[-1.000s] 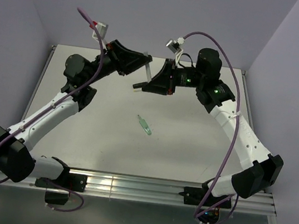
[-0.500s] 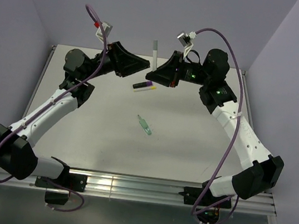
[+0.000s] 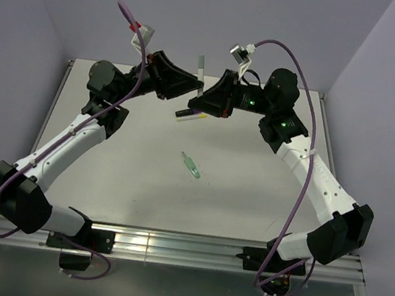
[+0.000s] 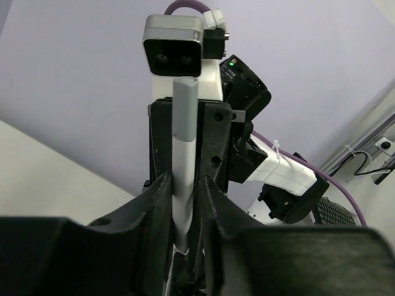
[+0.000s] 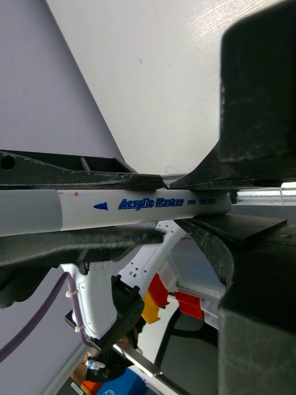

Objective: Insert the pens into the pen caps

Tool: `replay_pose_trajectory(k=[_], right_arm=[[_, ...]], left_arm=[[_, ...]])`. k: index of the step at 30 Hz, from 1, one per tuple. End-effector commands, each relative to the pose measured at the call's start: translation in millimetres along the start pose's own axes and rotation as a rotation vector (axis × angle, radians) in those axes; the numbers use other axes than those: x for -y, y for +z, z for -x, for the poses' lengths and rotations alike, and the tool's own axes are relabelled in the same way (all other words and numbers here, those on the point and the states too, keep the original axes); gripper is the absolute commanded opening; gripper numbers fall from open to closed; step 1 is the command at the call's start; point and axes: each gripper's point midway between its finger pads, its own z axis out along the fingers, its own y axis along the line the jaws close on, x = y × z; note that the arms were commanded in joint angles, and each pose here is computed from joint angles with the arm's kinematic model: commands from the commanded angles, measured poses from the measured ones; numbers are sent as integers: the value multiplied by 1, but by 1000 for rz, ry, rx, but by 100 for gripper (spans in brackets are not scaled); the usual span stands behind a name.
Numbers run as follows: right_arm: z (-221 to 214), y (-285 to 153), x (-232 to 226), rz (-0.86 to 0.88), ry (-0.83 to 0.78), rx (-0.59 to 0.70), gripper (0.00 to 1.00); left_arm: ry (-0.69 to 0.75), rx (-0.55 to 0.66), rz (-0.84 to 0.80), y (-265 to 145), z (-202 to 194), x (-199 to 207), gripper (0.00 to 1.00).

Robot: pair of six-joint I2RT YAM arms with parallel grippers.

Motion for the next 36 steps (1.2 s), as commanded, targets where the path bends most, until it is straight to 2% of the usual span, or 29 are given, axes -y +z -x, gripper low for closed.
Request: replay_pose_trajectory(k=[1, 5, 6, 8, 10, 12, 13, 14, 15, 16, 17, 21, 23, 24, 25, 26, 28, 29, 33, 36], right_arm=[[7, -1, -14, 25, -47, 27, 0], [6, -2, -15, 29, -47, 25, 0], [5, -2, -16, 30, -48, 24, 0], [5, -2, -16, 30, -51, 24, 0], [4, -3, -14, 22, -53, 24, 20], [1, -9, -4, -5, -37, 27, 45], [1, -13, -1, -18, -42, 32, 55], [-4, -18, 7, -39, -25, 31, 63], [-1, -27, 13, -67, -25, 44, 72], [-3, -33, 16, -77, -37, 42, 76], [-9, -39, 24, -100, -27, 39, 82], [-14, -86, 55, -258, -15, 60, 88], [-15, -105, 66, -318, -42, 59, 94], [-24, -116, 72, -363, 10, 37, 96], [-22, -131, 83, -417, -34, 34, 97], [-20, -139, 85, -452, -45, 30, 97], [-29, -151, 93, -505, -34, -1, 97], [-27, -159, 97, -538, -39, 4, 98], [-28, -167, 99, -573, -50, 9, 98], [-28, -166, 101, -561, -40, 4, 98]], left_arm=[[56, -3, -53, 6, 6, 18, 27], [51, -5, -40, 8, 5, 14, 15], [49, -8, -37, 8, 4, 12, 7], [66, -11, -33, 9, 6, 11, 0], [69, -40, 2, 9, 1, 3, 0], [194, -67, 30, 11, 4, -3, 0], [173, -127, 104, 6, -8, -21, 0], [289, -139, 144, 7, -3, -32, 0], [305, -172, 183, 4, -8, -43, 0], [284, -237, 233, -4, -22, -58, 0], [346, -275, 268, -7, -25, -73, 0], [427, -425, 338, -23, -52, -114, 1], [527, -563, 336, -35, -70, -140, 2], [555, -612, 339, -39, -76, -149, 4], [634, -662, 340, -42, -77, -163, 4], [616, -734, 362, -48, -87, -181, 3], [700, -844, 358, -57, -96, -206, 1], [692, -888, 372, -57, -102, -225, 4], [700, -1049, 473, -72, -124, -279, 5], [765, -1164, 530, -81, -140, -317, 5]])
